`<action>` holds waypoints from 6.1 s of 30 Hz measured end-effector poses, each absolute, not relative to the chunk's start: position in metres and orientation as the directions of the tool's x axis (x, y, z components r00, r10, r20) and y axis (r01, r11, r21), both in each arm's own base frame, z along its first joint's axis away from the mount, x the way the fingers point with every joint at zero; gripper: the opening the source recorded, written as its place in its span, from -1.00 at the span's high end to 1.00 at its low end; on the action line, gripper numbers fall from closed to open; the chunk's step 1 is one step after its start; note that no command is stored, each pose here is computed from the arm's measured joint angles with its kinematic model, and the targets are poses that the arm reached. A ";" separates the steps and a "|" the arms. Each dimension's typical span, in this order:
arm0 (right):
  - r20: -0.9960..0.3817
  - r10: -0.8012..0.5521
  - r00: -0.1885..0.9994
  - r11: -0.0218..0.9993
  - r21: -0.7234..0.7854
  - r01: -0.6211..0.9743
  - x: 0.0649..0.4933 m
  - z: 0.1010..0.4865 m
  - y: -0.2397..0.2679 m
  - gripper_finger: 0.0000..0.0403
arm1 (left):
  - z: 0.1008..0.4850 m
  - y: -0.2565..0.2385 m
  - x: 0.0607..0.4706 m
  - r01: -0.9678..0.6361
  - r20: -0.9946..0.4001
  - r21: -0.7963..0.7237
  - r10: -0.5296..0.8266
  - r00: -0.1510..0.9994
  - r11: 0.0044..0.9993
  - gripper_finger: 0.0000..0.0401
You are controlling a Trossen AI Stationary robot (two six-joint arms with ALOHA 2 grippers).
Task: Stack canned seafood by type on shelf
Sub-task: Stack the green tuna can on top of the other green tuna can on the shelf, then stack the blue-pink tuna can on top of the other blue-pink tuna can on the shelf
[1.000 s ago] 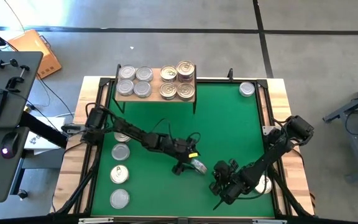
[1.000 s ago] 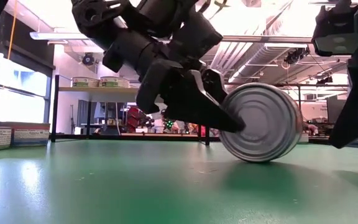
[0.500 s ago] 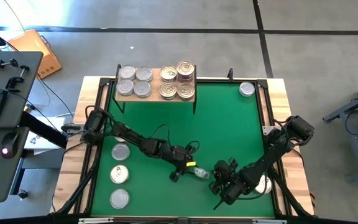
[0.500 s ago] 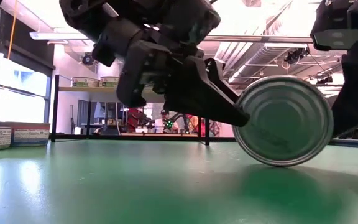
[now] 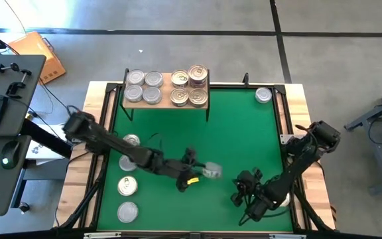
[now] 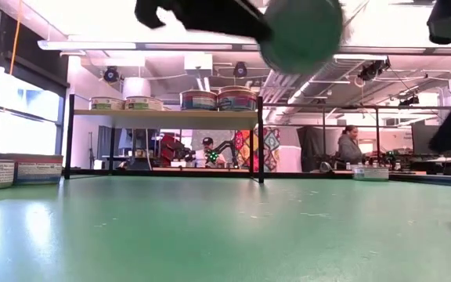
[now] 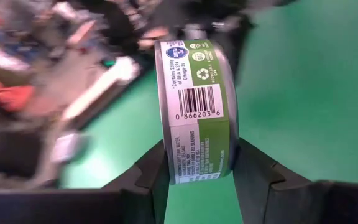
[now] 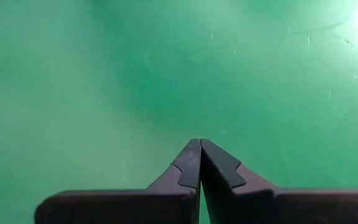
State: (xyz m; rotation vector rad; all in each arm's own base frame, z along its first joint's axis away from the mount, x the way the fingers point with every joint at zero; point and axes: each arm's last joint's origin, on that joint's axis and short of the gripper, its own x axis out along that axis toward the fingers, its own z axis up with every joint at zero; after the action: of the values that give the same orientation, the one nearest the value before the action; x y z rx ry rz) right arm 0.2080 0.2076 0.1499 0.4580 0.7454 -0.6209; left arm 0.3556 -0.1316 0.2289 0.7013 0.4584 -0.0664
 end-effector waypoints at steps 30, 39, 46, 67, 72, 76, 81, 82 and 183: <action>-0.654 -0.310 0.690 0.830 0.167 0.532 0.254 0.132 0.170 1.00 | 0.336 0.107 0.249 -0.321 -0.350 0.813 0.848 0.398 0.486 0.43; -0.651 -0.307 0.694 0.847 0.145 0.511 0.254 0.133 0.171 1.00 | 0.332 0.141 0.196 -0.320 -0.422 0.855 0.906 0.032 0.409 0.43; -0.643 -0.317 0.697 0.863 0.110 0.494 0.254 0.133 0.171 1.00 | 0.320 0.158 0.178 -0.284 -0.528 0.822 0.847 -0.054 0.494 0.43; -0.638 -0.325 0.698 0.881 0.063 0.468 0.254 0.133 0.170 1.00 | 0.307 0.164 0.177 -0.155 -0.618 0.781 0.783 -0.062 0.605 -0.17; -0.638 -0.324 0.699 0.881 0.064 0.468 0.254 0.133 0.170 1.00 | 0.306 0.163 0.176 -0.147 -0.640 0.765 0.766 -0.059 0.627 -0.30; -0.637 -0.324 0.699 0.881 0.066 0.469 0.254 0.133 0.170 1.00 | 0.308 0.161 0.173 -0.168 -0.638 0.764 0.767 -0.058 0.623 -0.36; -0.637 -0.322 0.700 0.882 0.067 0.467 0.254 0.133 0.171 1.00 | 0.331 0.146 0.167 -0.295 -0.608 0.757 0.794 0.012 0.584 -0.35; -0.641 -0.320 0.697 0.885 0.061 0.462 0.254 0.133 0.170 1.00 | 0.337 0.141 0.166 -0.330 -0.595 0.751 0.803 0.038 0.573 -0.35; -0.709 -0.321 0.627 0.852 0.074 0.519 0.217 0.145 0.195 0.37 | 0.198 -0.083 0.321 0.248 -0.251 0.165 -0.202 0.947 0.955 0.00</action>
State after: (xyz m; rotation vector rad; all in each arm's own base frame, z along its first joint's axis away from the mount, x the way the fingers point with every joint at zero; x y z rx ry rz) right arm 0.2171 0.1953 0.1448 0.2839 0.7507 -0.4888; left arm 0.3206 -0.0825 0.1983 0.1961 0.2347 -0.2306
